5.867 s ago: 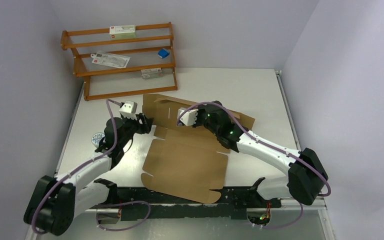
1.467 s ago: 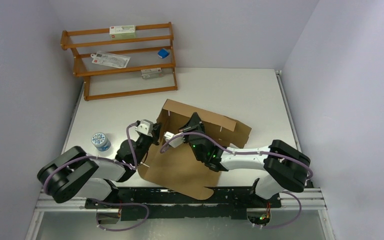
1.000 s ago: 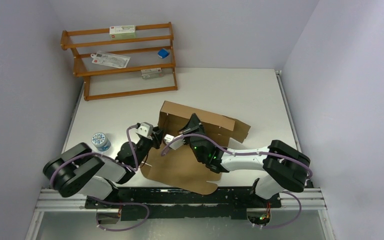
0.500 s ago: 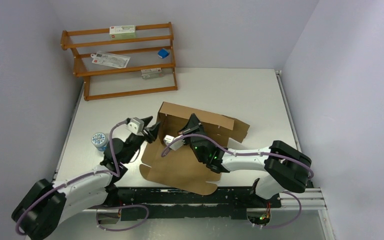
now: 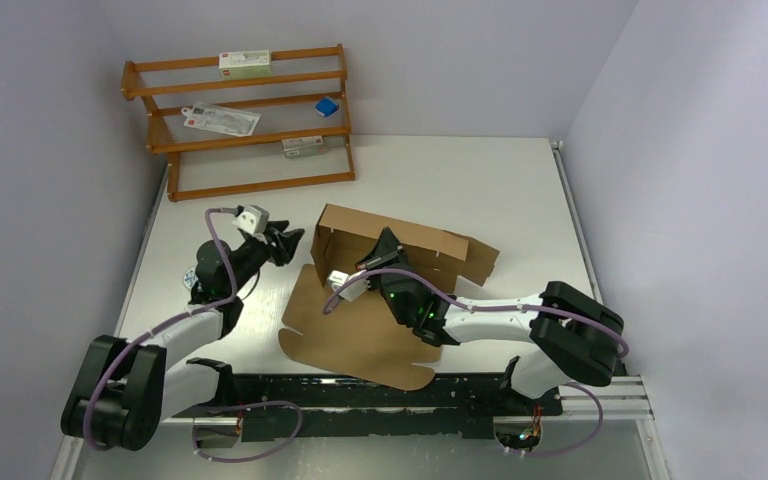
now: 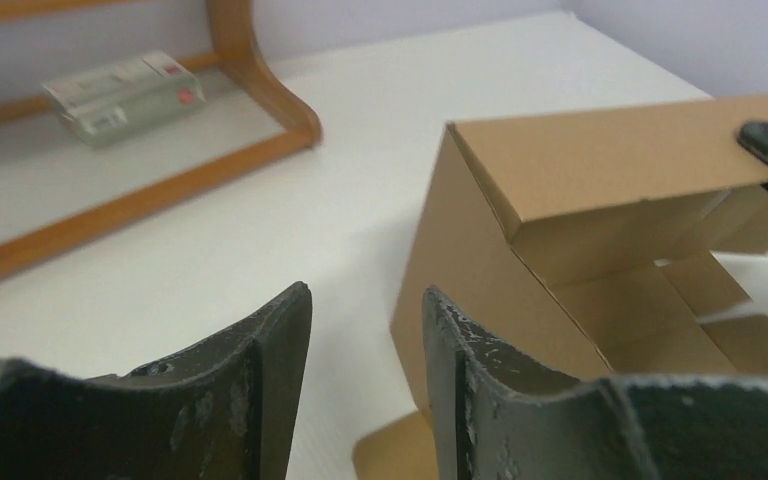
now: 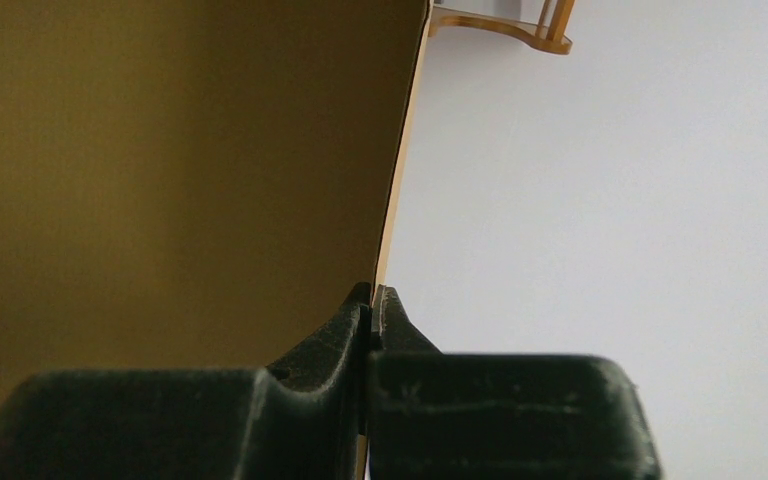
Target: Fold the paper box
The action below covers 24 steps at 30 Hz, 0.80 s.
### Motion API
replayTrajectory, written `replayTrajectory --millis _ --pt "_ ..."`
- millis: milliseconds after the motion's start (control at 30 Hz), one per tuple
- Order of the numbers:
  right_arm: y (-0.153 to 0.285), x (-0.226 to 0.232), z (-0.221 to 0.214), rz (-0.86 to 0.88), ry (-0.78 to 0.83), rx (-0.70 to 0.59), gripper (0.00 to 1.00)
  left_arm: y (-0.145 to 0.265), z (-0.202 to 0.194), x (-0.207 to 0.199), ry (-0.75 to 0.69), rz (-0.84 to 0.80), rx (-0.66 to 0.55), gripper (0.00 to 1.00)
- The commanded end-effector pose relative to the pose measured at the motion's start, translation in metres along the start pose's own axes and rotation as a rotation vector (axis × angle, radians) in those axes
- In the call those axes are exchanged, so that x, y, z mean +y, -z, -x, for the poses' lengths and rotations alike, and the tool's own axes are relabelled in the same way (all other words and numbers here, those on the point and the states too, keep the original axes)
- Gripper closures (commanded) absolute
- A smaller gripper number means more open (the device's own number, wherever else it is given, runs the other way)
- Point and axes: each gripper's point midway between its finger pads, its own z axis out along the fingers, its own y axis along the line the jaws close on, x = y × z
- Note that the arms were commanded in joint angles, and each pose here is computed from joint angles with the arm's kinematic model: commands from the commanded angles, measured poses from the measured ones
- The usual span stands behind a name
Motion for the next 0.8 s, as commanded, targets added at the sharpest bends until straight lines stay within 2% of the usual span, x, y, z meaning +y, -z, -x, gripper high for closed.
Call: replayTrajectory --millis 0,67,133,500,767 --pt "0.001 0.015 0.005 0.068 0.039 -0.034 1.00 -0.003 -0.006 -0.023 0.059 -0.149 0.036 0.49" --pt "0.001 0.014 0.004 0.066 0.039 -0.033 0.99 0.000 -0.016 -0.027 0.075 -0.164 0.069 0.37" --pt "0.001 0.013 0.004 0.065 0.039 -0.031 0.99 0.004 -0.027 -0.029 0.092 -0.170 0.101 0.31" --pt "0.001 0.002 0.008 0.060 0.024 -0.049 0.99 0.010 -0.053 -0.042 0.169 -0.219 0.182 0.31" --pt "-0.001 0.003 0.011 0.073 0.017 -0.063 0.99 -0.001 -0.051 -0.057 0.145 -0.250 0.158 0.31"
